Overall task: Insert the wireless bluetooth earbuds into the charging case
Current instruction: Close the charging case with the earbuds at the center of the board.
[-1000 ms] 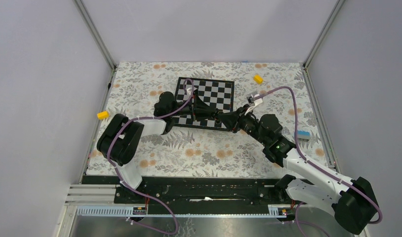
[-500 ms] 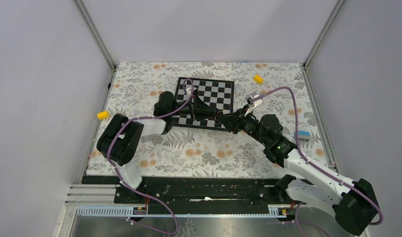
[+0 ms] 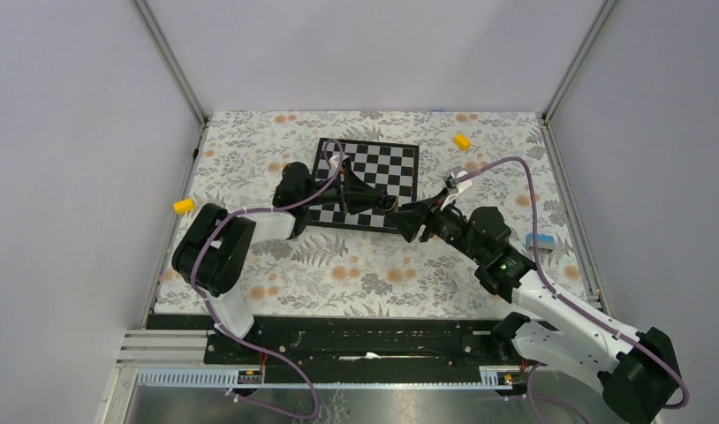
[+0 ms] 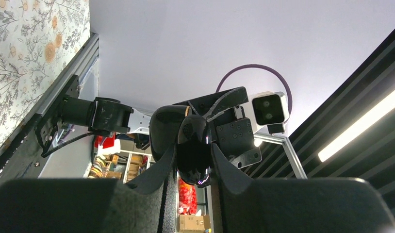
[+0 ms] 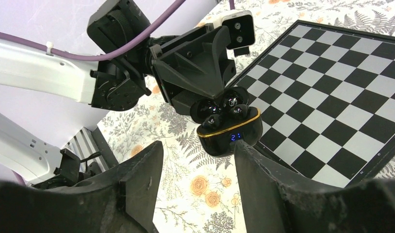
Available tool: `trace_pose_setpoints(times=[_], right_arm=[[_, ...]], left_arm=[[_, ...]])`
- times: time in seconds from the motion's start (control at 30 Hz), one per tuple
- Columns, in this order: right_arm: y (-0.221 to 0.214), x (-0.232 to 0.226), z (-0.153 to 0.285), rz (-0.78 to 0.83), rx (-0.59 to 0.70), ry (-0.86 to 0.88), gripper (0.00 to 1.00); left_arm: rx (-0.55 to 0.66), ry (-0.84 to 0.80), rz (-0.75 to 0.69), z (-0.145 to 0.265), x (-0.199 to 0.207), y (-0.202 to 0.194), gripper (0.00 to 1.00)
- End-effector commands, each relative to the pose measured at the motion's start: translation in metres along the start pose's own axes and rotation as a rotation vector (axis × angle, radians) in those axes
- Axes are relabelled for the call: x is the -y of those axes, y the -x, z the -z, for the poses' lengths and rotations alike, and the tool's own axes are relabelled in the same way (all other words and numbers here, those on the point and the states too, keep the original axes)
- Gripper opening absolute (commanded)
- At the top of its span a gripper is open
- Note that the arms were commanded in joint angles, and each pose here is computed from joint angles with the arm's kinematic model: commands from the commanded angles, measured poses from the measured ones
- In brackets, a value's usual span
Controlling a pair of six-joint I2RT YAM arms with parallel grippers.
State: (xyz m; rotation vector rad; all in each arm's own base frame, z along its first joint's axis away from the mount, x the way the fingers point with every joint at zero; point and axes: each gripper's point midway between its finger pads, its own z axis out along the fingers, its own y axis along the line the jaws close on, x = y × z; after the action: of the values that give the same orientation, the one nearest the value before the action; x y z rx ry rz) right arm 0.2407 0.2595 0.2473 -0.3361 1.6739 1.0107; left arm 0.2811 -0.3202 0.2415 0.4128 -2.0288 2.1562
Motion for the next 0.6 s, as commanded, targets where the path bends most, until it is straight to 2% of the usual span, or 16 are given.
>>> trace_pose_setpoints(times=[0.0,0.2,0.3,0.37,0.43,0.5,0.57], right_arm=[[0.026,-0.012,0.008,0.011,0.082,0.018,0.64],[0.043,0.002,0.024,0.013,0.149,-0.092,0.78],[0.048,0.029,0.032,-0.015,0.181,-0.255,0.82],[0.043,0.048,0.034,-0.046,0.152,-0.363,0.84],[0.025,0.075,0.037,-0.108,0.058,-0.486,0.84],[0.01,0.097,0.041,-0.197,-0.012,-0.552,0.84],[0.001,0.114,0.049,-0.288,-0.021,-0.589,0.85]], left_arm=[[-0.012,-0.046,-0.128,0.001,0.028,-0.011,0.0],[-0.016,-0.03,-0.154,0.001,0.024,-0.01,0.0],[-0.019,-0.007,-0.189,0.0,0.021,-0.01,0.0],[-0.029,0.007,-0.225,-0.001,0.02,-0.01,0.0],[-0.05,0.021,-0.27,-0.002,0.02,-0.01,0.0],[-0.084,0.032,-0.316,-0.004,0.018,-0.014,0.0],[-0.1,0.062,-0.355,-0.008,0.009,-0.014,0.0]])
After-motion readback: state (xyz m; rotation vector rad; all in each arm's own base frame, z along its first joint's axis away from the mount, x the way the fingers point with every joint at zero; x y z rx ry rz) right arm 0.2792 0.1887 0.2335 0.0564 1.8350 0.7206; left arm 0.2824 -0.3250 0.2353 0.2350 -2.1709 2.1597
